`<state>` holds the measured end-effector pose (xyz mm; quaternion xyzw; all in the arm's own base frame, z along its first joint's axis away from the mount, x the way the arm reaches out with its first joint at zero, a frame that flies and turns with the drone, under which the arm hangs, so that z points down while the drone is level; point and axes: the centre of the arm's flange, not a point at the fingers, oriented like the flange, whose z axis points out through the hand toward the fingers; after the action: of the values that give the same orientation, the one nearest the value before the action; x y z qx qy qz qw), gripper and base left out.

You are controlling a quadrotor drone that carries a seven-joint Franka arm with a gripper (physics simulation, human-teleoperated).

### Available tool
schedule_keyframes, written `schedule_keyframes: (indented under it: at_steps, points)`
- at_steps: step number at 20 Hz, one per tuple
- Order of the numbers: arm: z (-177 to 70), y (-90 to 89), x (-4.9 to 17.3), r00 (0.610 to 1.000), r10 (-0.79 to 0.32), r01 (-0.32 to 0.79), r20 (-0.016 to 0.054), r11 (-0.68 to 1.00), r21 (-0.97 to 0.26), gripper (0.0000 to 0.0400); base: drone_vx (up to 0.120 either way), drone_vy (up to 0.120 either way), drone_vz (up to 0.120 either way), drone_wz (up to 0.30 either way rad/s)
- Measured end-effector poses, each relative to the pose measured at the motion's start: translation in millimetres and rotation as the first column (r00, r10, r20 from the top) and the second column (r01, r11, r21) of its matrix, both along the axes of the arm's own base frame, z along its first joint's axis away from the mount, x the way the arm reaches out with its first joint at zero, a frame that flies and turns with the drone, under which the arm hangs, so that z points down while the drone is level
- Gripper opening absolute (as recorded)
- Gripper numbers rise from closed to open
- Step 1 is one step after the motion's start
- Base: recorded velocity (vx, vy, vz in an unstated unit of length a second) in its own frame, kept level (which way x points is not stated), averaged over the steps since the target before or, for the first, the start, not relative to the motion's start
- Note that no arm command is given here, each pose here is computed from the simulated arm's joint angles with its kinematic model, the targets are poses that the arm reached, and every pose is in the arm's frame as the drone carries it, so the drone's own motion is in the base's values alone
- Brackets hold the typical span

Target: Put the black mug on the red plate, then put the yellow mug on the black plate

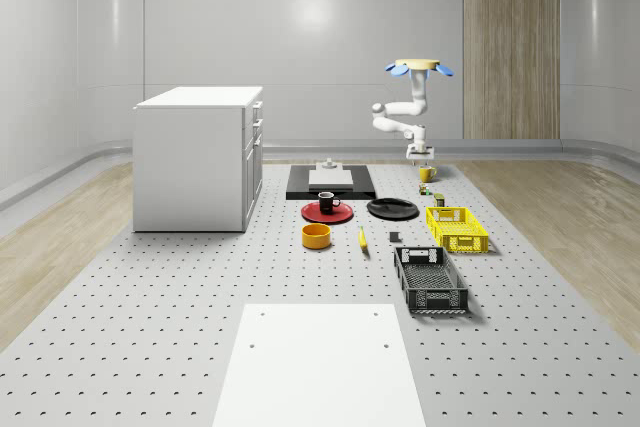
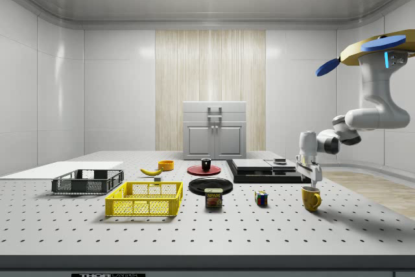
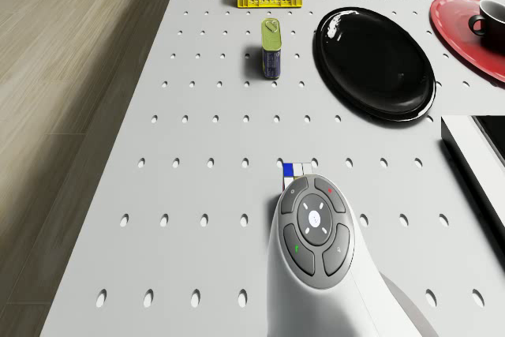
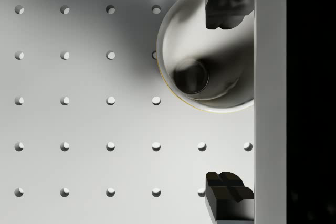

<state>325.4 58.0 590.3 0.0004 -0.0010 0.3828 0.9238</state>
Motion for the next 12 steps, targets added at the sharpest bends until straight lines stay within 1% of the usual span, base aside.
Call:
schedule_keyframes:
  at_steps: [2, 5, 8, 12]
  points:
    - [4.7, 0.0, 3.1, 1.0, 0.0, 0.0, 0.0, 1.0, 0.0, 0.04, 0.0, 0.0, 0.0, 0.0]
    - [12.4, 0.0, 5.9, 1.0, 0.0, 0.0, 0.0001, 1.0, 0.0, 0.04, 0.0, 0.0, 0.0, 0.0]
    - [19.1, -0.1, 7.5, 1.0, 0.0, 0.0, 0.0001, 1.0, 0.0, 0.04, 0.0, 0.0, 0.0, 0.0]
    - [24.6, 1.3, 8.6, 1.0, 0.0, 0.0, 0.0002, 1.0, 0.0, 0.04, 0.0, 0.0, 0.0, 0.0]
